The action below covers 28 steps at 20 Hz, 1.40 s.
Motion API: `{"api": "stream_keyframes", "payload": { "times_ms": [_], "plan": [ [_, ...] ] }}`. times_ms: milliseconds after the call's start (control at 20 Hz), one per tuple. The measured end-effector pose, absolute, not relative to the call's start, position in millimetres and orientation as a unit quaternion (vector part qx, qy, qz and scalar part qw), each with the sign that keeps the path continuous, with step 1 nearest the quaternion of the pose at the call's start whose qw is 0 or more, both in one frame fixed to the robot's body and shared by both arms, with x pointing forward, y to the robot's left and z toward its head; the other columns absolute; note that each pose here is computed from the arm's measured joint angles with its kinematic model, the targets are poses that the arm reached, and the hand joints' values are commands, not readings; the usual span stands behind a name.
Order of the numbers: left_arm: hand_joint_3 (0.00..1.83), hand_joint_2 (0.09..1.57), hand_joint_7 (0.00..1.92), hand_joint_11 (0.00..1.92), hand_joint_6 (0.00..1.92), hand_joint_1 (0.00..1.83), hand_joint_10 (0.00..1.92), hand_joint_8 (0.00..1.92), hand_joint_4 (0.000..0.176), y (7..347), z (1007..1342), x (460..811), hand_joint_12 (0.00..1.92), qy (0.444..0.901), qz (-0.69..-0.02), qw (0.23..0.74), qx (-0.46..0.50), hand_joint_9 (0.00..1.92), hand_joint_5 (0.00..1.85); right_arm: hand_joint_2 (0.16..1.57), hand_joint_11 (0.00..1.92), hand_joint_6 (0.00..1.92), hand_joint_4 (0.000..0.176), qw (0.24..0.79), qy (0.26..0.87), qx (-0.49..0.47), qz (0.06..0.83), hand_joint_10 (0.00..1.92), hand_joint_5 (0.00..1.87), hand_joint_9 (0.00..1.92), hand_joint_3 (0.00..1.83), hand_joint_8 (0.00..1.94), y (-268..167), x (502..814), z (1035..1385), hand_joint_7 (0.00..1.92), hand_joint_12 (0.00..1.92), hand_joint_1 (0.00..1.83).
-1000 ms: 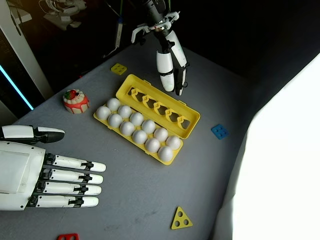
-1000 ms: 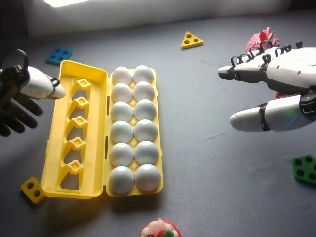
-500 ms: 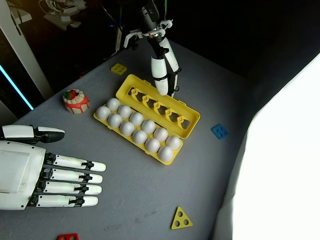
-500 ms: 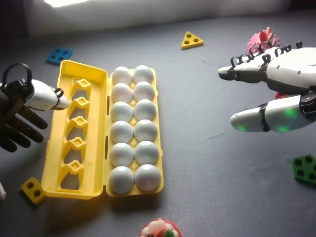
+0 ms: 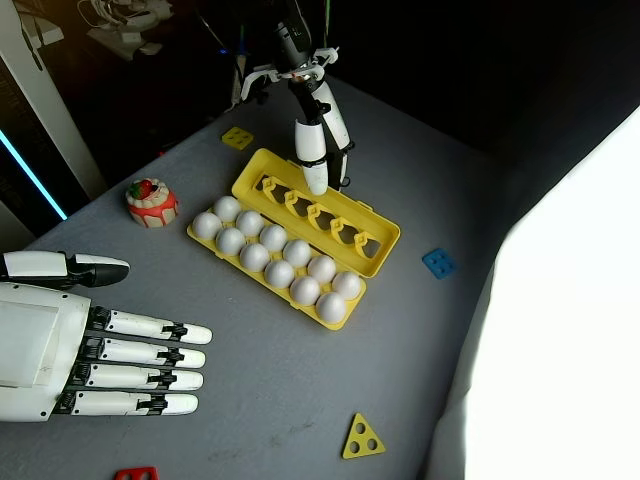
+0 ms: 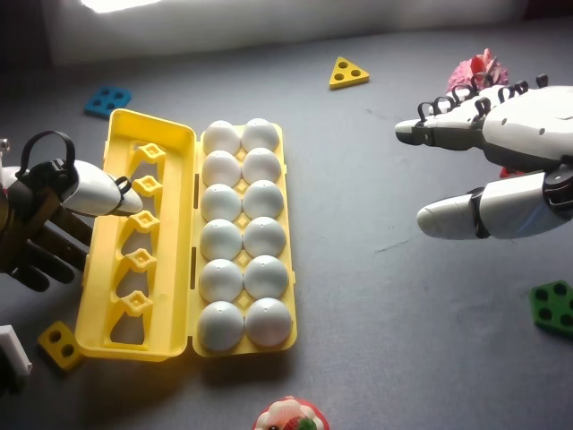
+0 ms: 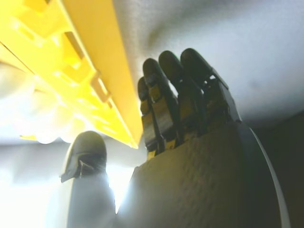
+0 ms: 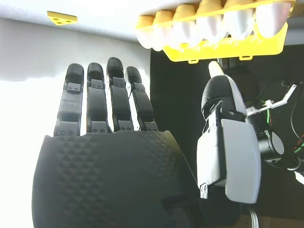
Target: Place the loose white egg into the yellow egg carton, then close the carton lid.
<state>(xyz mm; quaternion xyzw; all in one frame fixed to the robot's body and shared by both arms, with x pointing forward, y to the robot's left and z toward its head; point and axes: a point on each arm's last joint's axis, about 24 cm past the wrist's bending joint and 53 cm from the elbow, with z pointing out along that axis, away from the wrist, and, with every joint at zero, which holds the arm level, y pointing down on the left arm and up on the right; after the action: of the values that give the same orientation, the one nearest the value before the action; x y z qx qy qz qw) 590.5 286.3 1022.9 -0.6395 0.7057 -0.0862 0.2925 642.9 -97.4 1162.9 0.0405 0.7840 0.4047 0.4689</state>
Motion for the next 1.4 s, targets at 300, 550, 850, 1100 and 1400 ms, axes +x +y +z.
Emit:
{"api": "stream_keyframes", "payload": {
  "times_ms": [300,550,850,1100,1400],
  "plan": [
    [0.00,1.27,0.66,0.00,0.01,0.22,0.85,0.02,0.000,276,1018,587,1.49,0.710,-0.091,0.283,-0.638,0.32,0.52,1.15,0.00,0.00,0.000,0.469,0.784,0.040,0.405,0.01,0.16,0.10,0.00,0.00,-97,643,1163,0.18,0.14,0.23],
    [0.00,1.26,0.66,0.00,0.01,0.24,0.85,0.02,0.000,264,1037,602,1.51,0.716,-0.116,0.291,-0.623,0.31,0.51,1.15,0.00,0.00,0.000,0.469,0.784,0.040,0.405,0.01,0.18,0.13,0.00,0.01,-97,643,1163,0.23,0.24,0.24],
    [0.00,1.28,0.64,0.00,0.01,0.20,0.85,0.01,0.000,225,1088,626,1.49,0.737,-0.166,0.312,-0.576,0.31,0.51,1.16,0.00,0.00,0.000,0.470,0.784,0.039,0.404,0.00,0.14,0.09,0.00,0.00,-97,643,1163,0.16,0.18,0.22],
    [0.00,1.28,0.65,0.00,0.01,0.19,0.85,0.02,0.000,187,1097,606,1.48,0.762,-0.187,0.300,-0.542,0.30,0.52,1.16,0.00,0.00,0.000,0.471,0.784,0.038,0.404,0.01,0.13,0.11,0.00,0.00,-97,643,1163,0.13,0.21,0.22],
    [0.00,1.27,0.65,0.01,0.01,0.22,0.85,0.02,0.000,153,1093,581,1.48,0.793,-0.204,0.281,-0.501,0.30,0.54,1.15,0.00,0.00,0.000,0.471,0.784,0.037,0.403,0.01,0.14,0.14,0.00,0.00,-97,643,1163,0.18,0.38,0.23]
  ]
}}
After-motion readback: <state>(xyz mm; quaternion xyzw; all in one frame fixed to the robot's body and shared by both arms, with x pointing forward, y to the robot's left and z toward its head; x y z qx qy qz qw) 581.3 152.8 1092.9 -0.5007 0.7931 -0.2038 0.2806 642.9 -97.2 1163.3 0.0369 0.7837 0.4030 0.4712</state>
